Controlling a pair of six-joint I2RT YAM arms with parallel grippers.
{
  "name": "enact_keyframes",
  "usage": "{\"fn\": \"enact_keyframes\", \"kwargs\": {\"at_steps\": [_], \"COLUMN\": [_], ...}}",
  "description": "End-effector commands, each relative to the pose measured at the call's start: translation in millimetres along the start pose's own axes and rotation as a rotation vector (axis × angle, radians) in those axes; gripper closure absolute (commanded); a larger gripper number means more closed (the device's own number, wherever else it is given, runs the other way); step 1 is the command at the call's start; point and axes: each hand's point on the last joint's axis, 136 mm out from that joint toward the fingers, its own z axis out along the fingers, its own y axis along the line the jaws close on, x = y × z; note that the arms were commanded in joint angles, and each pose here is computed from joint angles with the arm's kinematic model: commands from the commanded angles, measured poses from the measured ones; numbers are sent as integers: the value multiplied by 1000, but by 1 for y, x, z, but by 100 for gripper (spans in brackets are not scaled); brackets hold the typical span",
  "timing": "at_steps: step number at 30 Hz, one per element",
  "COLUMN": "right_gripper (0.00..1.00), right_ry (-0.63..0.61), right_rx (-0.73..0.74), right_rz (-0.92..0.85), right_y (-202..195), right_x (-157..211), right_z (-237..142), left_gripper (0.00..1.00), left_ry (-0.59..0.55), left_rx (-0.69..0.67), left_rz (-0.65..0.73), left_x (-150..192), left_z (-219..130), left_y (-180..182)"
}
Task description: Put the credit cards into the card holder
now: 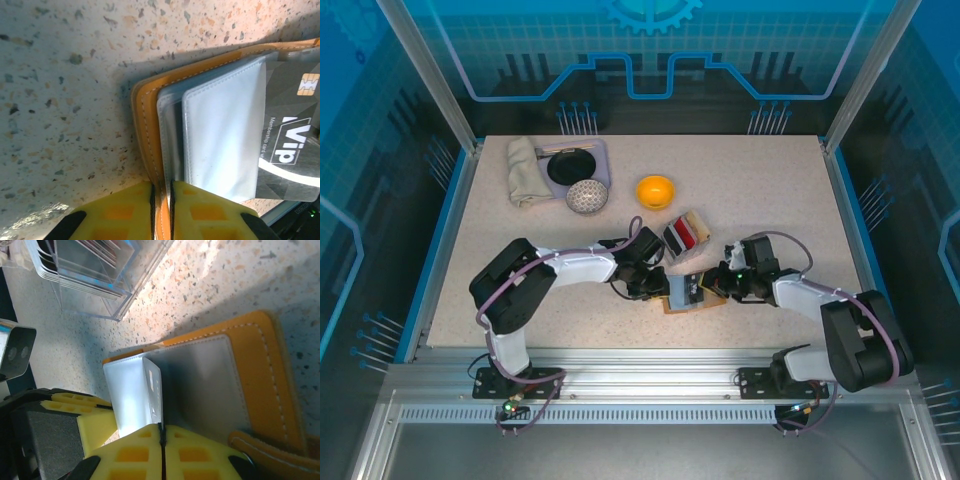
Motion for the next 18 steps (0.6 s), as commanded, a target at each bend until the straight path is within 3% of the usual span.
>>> {"fn": "enact_keyframes", "kwargs": {"at_steps": [1, 6, 18], "right_gripper": [93, 93, 93], "right_ry": [58, 117, 108], "right_rx": [97, 24, 65], "right_rz": [-3, -10, 12], "right_y": [-18, -9, -26], "right_x": [14, 20, 23], "right_z": [1, 8, -2], "left_gripper": [84, 84, 87], "left_ry": [4, -1, 0], "left_rx": [-64, -65, -70], "left_rz": [-9, -13, -12], "left_x": [9, 8, 9], "left_z": [0, 0, 0], "left_y": [17, 17, 17]}}
